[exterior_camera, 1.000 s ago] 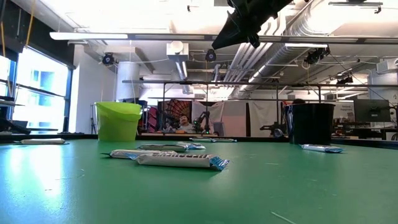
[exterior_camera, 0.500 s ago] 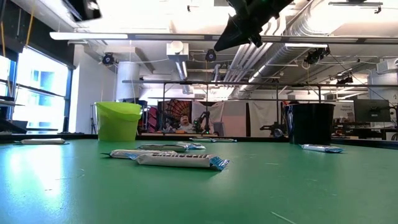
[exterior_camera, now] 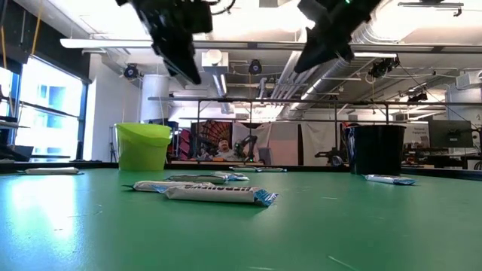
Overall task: Sort candy by brand, put in halloween buckets
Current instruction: Put the white chocolate into the white bucket
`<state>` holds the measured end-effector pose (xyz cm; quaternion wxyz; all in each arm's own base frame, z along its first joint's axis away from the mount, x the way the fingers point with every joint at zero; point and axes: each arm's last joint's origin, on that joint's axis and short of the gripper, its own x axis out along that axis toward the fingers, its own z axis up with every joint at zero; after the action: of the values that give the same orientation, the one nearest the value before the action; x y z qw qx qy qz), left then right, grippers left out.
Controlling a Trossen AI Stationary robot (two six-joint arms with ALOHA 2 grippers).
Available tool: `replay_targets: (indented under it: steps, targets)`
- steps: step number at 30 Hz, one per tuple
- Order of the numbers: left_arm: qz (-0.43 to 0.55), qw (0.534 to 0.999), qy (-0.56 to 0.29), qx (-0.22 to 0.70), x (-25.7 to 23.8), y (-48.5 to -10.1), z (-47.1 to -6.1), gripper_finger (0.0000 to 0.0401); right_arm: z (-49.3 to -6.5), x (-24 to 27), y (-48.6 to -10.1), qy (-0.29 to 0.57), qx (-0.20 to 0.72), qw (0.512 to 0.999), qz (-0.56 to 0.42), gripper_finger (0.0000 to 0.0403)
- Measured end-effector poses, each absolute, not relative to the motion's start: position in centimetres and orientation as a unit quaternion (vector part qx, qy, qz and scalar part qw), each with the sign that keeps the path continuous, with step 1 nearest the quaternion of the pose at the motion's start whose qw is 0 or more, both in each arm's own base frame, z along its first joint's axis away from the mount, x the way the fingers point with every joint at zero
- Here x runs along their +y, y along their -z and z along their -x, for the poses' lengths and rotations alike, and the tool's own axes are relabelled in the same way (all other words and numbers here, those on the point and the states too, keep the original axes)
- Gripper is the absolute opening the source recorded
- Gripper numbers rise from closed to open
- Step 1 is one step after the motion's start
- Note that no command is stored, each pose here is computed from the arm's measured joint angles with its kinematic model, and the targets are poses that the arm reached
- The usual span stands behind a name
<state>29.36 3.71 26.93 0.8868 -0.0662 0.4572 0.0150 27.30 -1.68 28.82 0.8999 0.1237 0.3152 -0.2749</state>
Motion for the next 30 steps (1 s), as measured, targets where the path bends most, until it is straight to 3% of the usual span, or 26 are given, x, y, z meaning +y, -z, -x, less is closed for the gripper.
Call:
replay_targets:
  steps: [6,16,23,30]
  targets:
    - [0.06,0.905,-0.057,0.418,8.9,-26.1,-30.6,0.0,-25.7,-1.2,-26.0,0.259,0.266,0.907,-0.197,0.0]
    - [0.02,0.879,-0.106,0.465,17.4,-22.7,-33.9,0.0007,-25.3,0.3,-24.8,0.271,0.249,0.901,-0.23,0.0]
    - [-0.026,0.87,-0.143,0.471,22.3,-21.0,-35.3,0.0061,-25.3,0.4,-24.9,0.287,0.237,0.896,-0.242,0.0]
    - [-0.003,0.863,-0.117,0.491,25.4,-17.4,-35.5,0.0133,-25.3,0.4,-24.9,0.289,0.235,0.896,-0.241,0.0]
